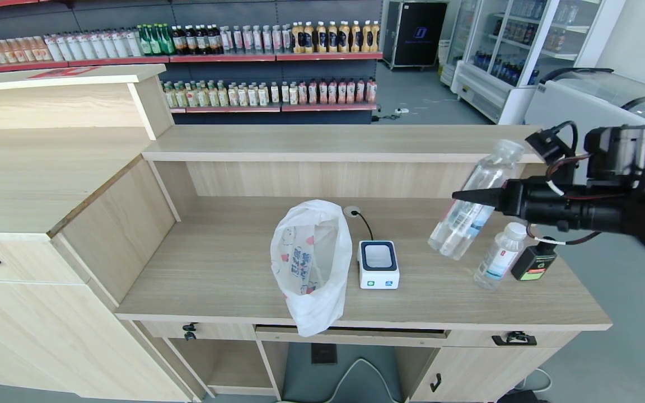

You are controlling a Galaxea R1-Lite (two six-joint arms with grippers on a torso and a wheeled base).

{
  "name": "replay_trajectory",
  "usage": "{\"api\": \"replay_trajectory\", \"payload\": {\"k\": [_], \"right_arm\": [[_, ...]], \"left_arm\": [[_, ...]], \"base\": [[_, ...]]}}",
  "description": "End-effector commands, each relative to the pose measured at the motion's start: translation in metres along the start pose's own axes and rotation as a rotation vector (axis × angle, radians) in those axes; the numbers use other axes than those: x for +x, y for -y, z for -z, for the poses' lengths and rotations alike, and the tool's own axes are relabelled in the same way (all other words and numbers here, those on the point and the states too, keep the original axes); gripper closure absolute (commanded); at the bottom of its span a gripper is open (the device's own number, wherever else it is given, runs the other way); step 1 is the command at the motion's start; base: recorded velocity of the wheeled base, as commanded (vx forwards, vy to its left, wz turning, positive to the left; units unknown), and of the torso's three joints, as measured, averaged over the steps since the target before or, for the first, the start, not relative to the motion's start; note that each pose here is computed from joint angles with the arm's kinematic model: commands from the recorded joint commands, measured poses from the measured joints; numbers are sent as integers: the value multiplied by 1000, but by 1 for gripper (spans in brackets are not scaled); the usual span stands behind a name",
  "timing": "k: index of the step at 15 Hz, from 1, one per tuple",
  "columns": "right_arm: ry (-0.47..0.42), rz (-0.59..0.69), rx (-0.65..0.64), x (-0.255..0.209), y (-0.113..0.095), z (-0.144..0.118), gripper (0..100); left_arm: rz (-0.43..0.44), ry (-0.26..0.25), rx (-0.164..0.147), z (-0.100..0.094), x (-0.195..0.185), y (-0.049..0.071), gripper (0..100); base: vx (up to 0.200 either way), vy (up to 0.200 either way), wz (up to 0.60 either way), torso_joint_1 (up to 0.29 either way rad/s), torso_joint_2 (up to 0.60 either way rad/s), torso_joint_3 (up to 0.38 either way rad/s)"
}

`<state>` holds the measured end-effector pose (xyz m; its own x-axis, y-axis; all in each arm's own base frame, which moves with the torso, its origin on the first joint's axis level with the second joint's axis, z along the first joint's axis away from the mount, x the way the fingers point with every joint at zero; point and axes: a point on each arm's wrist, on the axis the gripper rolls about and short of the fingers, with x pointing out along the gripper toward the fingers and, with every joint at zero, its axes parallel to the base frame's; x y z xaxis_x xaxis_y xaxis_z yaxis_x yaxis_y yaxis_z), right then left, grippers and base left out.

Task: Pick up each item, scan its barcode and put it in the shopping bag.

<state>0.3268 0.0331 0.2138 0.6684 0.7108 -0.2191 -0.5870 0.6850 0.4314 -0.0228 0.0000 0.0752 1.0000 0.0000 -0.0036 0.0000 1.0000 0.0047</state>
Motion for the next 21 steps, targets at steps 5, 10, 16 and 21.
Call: {"api": "replay_trajectory", "payload": {"k": [5, 10, 16, 21], "right_arm": [[38, -405, -57, -90, -108, -42, 100], [-7, -494, -60, -108, -139, -17, 100], [-40, -543, -60, -127, -160, 2, 100], [-55, -553, -53, -130, -162, 13, 100]], "left_arm": [[0, 1, 0, 0, 0, 0, 0], [0, 1, 0, 0, 0, 0, 0], [0, 1, 0, 0, 0, 0, 0], [0, 1, 0, 0, 0, 0, 0]], "base": [[0, 0, 0, 0, 0, 0], [0, 0, 0, 0, 0, 0], [0, 0, 0, 0, 0, 0], [0, 0, 0, 0, 0, 0]]}}
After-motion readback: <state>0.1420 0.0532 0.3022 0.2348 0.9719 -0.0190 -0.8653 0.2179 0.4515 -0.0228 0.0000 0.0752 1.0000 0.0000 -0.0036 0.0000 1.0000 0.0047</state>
